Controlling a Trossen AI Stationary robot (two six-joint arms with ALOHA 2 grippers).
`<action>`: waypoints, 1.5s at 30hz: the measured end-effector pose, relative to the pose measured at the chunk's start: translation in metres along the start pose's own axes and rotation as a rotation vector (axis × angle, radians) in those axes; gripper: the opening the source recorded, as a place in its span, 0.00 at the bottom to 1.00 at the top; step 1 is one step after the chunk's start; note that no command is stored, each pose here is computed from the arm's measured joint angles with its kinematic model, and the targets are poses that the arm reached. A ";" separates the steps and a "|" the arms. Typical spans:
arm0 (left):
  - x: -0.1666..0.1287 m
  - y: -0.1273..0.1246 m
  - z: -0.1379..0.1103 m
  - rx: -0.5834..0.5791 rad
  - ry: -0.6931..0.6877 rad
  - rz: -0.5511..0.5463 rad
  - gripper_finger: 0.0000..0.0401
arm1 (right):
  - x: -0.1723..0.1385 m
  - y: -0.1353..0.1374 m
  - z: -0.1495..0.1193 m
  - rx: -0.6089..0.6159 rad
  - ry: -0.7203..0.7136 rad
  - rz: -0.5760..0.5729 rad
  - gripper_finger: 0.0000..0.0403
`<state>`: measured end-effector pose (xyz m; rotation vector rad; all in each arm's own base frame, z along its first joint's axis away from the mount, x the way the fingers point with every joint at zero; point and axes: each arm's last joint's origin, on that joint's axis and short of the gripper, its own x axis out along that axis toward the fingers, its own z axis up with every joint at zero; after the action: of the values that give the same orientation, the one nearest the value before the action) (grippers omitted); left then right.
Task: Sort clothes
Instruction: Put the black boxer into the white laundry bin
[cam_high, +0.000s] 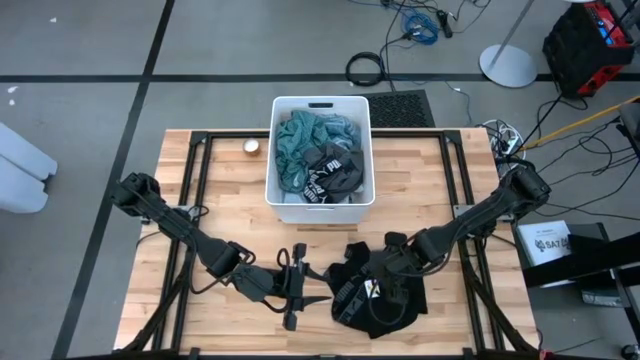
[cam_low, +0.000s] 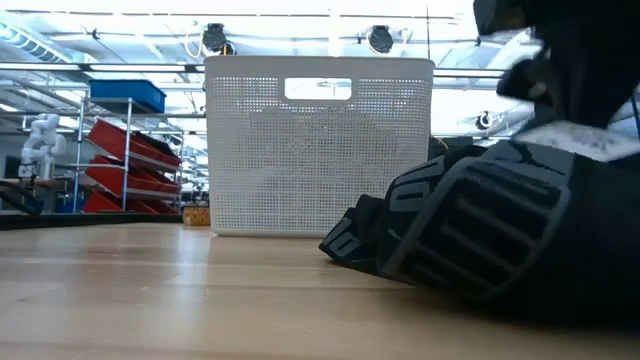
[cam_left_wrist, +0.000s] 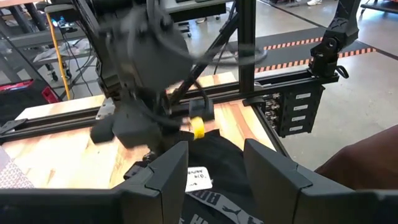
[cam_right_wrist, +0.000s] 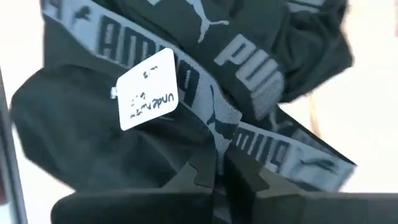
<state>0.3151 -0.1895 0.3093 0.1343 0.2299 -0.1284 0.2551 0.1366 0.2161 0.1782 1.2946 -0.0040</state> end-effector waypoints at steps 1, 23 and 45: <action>0.000 0.000 0.000 0.000 0.000 0.000 0.41 | -0.009 0.002 0.003 -0.007 0.011 -0.008 0.02; 0.000 0.000 0.000 0.002 0.000 0.007 0.41 | -0.247 0.048 0.041 -0.311 -0.500 0.258 0.01; 0.033 -0.005 -0.037 -0.080 0.114 0.023 0.41 | -0.299 0.030 0.028 -0.216 -0.561 0.314 0.00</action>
<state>0.3387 -0.1925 0.2654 0.0646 0.3470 -0.0888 0.2027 0.1334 0.5131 0.1770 0.6914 0.3315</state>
